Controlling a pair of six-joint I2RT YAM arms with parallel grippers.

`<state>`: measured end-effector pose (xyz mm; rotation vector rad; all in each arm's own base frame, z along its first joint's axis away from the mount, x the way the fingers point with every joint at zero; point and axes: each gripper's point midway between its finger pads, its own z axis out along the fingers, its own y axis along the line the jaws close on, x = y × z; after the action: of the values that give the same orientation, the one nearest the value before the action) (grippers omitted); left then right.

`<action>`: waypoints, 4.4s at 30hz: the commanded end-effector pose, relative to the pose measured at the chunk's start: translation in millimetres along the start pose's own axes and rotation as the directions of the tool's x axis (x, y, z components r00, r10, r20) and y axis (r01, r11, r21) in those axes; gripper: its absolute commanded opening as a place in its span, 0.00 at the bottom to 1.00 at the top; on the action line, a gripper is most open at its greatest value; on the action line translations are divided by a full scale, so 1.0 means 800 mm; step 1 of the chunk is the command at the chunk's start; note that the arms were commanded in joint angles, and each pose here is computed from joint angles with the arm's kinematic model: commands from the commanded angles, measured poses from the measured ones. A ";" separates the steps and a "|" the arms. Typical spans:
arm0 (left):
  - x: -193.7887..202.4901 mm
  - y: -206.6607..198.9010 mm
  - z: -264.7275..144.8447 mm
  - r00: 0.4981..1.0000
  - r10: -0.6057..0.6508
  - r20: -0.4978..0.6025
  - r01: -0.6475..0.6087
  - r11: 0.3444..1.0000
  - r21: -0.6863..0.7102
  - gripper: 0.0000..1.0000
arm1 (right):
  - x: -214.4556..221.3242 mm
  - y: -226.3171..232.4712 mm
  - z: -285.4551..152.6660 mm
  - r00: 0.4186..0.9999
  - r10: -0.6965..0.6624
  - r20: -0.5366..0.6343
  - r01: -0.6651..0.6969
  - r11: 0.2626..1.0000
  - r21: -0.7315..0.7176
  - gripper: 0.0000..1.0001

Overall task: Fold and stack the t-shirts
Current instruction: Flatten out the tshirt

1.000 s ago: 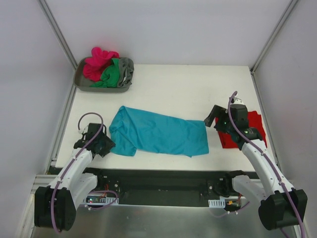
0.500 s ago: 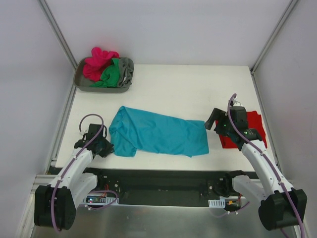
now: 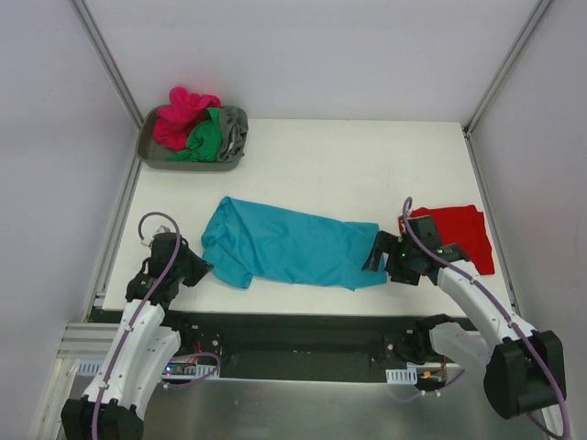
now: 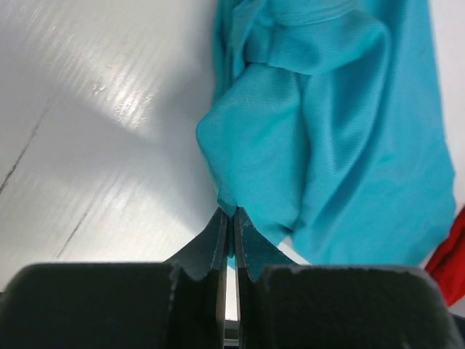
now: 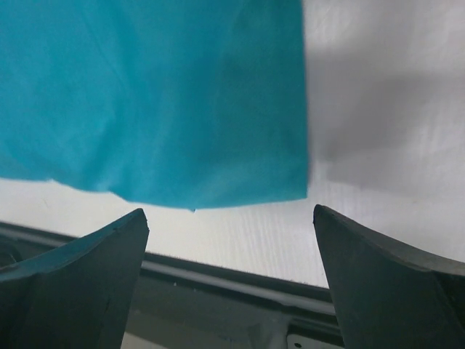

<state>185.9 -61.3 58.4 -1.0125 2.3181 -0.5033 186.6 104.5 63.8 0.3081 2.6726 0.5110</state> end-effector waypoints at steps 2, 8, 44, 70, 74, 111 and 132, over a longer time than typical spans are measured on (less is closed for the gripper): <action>-0.028 -0.054 -0.039 0.997 0.000 0.077 -0.012 0.986 0.163 0.00 | 0.037 0.040 0.014 0.991 -0.045 -0.123 0.031 0.993 -0.116 0.97; -0.045 -0.078 -0.059 0.992 0.011 0.129 -0.040 0.974 0.223 0.00 | 0.051 0.061 0.034 0.990 -0.034 -0.140 0.010 0.986 -0.168 0.95; -0.099 -0.106 -0.080 0.955 -0.057 0.291 -0.018 0.968 0.248 0.00 | 0.029 0.002 0.035 0.998 -0.020 -0.066 0.029 0.991 0.133 0.58; -0.099 -0.099 -0.074 0.953 -0.039 0.300 -0.032 0.973 0.229 0.00 | 0.010 -0.005 0.081 0.994 -0.008 -0.108 0.036 0.965 0.259 0.24; -0.099 -0.098 -0.072 0.953 -0.041 0.299 -0.029 0.974 0.225 0.00 | 0.007 -0.008 0.086 0.994 -0.014 -0.106 0.043 0.960 0.277 0.16; -0.207 -0.289 -0.472 0.659 -0.256 0.707 -0.456 0.611 0.647 0.00 | -0.165 0.189 -0.495 0.314 -0.027 0.949 0.562 0.811 -0.163 0.01; -0.273 -0.385 -0.439 0.643 -0.111 0.758 -0.533 0.645 0.547 0.00 | -0.241 0.173 -0.446 0.368 -0.133 0.920 0.342 0.940 -0.001 0.00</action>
<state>161.2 -48.1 609.9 -0.3221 1.0453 -0.7641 144.6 72.3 530.2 -0.0450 1.3116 0.6102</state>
